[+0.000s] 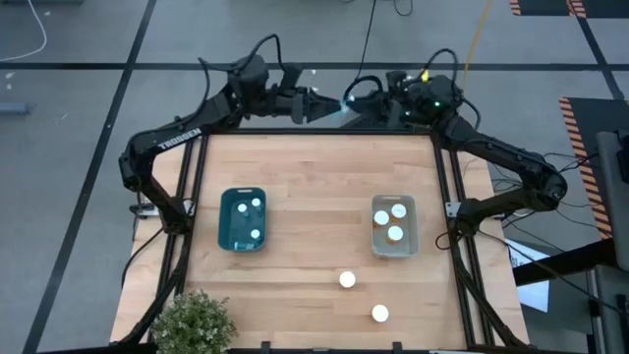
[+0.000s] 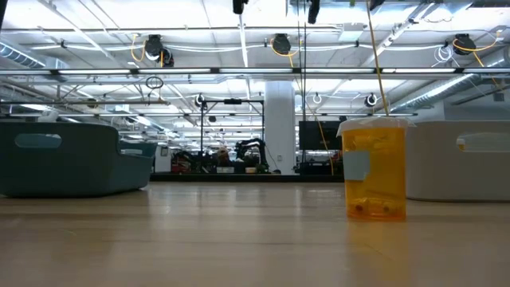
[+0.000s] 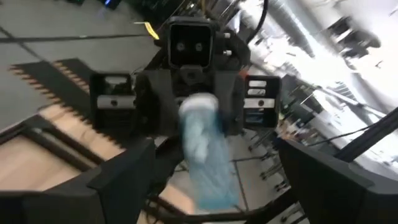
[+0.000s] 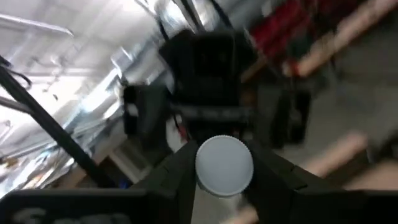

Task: Pick and place medicine bottles into bin by pill shape (circle, oval)
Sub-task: Adjust the blue pill bottle

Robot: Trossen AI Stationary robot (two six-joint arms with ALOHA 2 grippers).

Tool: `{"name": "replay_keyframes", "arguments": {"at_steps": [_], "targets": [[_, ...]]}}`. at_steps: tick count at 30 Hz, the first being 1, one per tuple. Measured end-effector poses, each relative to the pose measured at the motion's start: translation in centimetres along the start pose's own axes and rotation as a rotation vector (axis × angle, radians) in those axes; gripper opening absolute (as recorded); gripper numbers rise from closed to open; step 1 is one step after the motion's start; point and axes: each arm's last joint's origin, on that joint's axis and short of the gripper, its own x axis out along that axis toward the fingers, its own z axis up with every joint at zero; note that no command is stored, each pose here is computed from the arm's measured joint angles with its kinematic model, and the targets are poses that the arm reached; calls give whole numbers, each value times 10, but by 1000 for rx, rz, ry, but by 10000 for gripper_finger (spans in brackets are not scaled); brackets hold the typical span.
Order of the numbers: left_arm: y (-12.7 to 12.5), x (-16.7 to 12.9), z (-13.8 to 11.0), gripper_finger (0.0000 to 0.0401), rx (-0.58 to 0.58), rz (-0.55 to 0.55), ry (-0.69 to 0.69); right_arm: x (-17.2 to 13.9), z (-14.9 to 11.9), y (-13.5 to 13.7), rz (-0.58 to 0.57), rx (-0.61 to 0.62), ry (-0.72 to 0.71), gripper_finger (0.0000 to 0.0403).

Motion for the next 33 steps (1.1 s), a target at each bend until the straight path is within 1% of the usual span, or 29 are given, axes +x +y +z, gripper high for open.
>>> {"name": "replay_keyframes", "arguments": {"at_steps": [3, 5, 9, 13, 20, 23, 28, 33], "targets": [[5, 0, -6, 347, -15, 49, 57, 0, -7, -6, -27, 51, 92, 117], [9, 0, -13, 347, -18, 86, 112, -1, -9, -7, -24, 67, 134, 117], [14, 4, -28, 347, -4, 138, 220, -1, -12, -9, -33, 61, 160, 117], [11, 5, -34, 347, 15, 135, 262, -1, -13, -9, -34, 47, 168, 117], [8, 7, -39, 345, 7, 120, 285, -2, -18, -13, -39, 37, 238, 117], [8, 7, -40, 327, 1, 128, 298, -2, -19, -13, -47, 37, 246, 117], [10, 6, -43, 280, -9, 174, 310, -2, -19, -13, -45, 28, 246, 117], [10, 7, -42, 250, 14, 166, 300, -2, -19, -14, -46, 23, 248, 116]]}}
